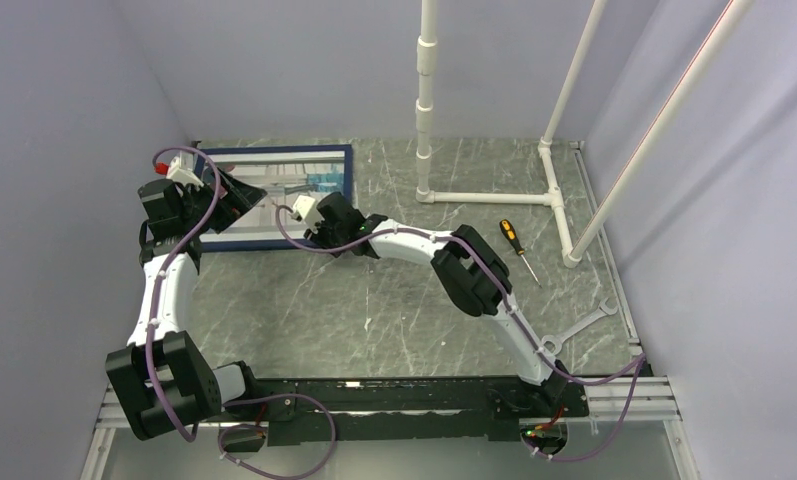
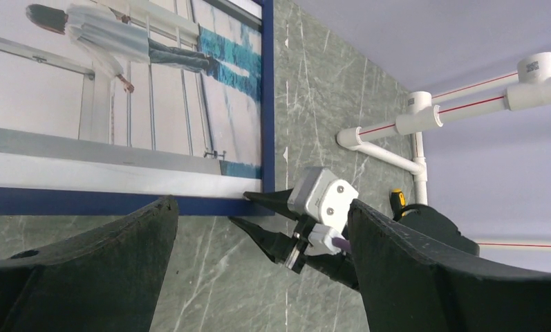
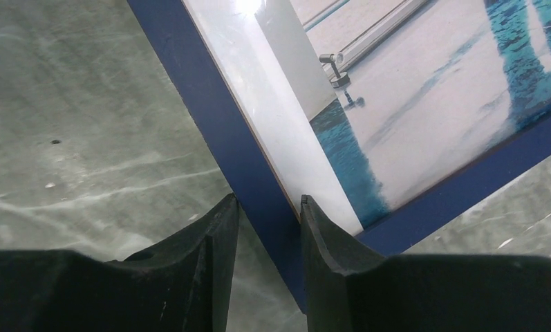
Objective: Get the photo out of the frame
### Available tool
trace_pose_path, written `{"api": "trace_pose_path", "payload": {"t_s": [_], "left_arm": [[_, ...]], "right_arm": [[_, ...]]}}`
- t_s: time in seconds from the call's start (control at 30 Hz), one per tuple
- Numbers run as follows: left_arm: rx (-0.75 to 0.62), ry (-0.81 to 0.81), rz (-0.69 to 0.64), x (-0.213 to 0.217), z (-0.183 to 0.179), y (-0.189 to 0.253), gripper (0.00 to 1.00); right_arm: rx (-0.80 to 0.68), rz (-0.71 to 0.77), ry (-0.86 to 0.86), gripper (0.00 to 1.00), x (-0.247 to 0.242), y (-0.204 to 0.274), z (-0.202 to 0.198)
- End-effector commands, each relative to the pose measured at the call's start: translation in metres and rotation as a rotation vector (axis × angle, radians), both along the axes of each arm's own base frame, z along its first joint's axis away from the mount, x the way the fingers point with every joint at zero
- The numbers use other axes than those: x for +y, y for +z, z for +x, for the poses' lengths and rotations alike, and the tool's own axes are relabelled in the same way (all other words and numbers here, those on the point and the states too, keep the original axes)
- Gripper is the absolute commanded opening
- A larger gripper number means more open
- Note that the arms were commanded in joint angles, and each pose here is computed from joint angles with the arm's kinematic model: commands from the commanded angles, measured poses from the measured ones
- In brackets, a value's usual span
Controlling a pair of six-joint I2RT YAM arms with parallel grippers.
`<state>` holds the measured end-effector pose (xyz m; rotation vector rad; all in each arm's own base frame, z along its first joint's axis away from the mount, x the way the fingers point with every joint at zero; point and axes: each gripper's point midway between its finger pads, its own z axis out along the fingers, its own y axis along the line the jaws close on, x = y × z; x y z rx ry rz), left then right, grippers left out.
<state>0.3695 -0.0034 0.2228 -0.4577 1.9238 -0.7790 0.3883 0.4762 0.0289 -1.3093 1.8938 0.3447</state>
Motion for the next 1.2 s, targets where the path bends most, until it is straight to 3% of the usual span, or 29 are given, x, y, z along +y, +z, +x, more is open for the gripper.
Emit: {"api": "trace_pose_path", "payload": {"t_s": [0.0,0.43,0.67,0.93,1.07,1.17], "left_arm": [[-0.019,-0.019,0.031,-0.003,0.001,0.003,0.95],[0.036,-0.025,0.076,-0.025,-0.012,-0.008,0.96],[0.048,0.025,-0.020,-0.038,-0.059,-0.025,0.97],[0.182,0.123,-0.103,-0.045,-0.118,-0.060,0.99],[0.279,0.162,-0.145,-0.047,-0.137,-0.081,0.99],[0.264,0.140,-0.190,-0.055,-0.140,-0.085,0.99]], "right_arm": [[0.166,-0.006,-0.049,0.17,-0.008,-0.018,-0.053],[0.282,0.155,-0.183,0.03,-0.027,0.004,-0.104],[0.365,0.233,-0.218,0.00,-0.027,0.005,-0.131],[0.450,0.325,-0.241,0.00,-0.017,0.027,-0.147],[0.478,0.355,-0.235,0.00,-0.012,0.046,-0.151],[0.497,0.382,-0.246,0.00,-0.012,0.059,-0.153]]}}
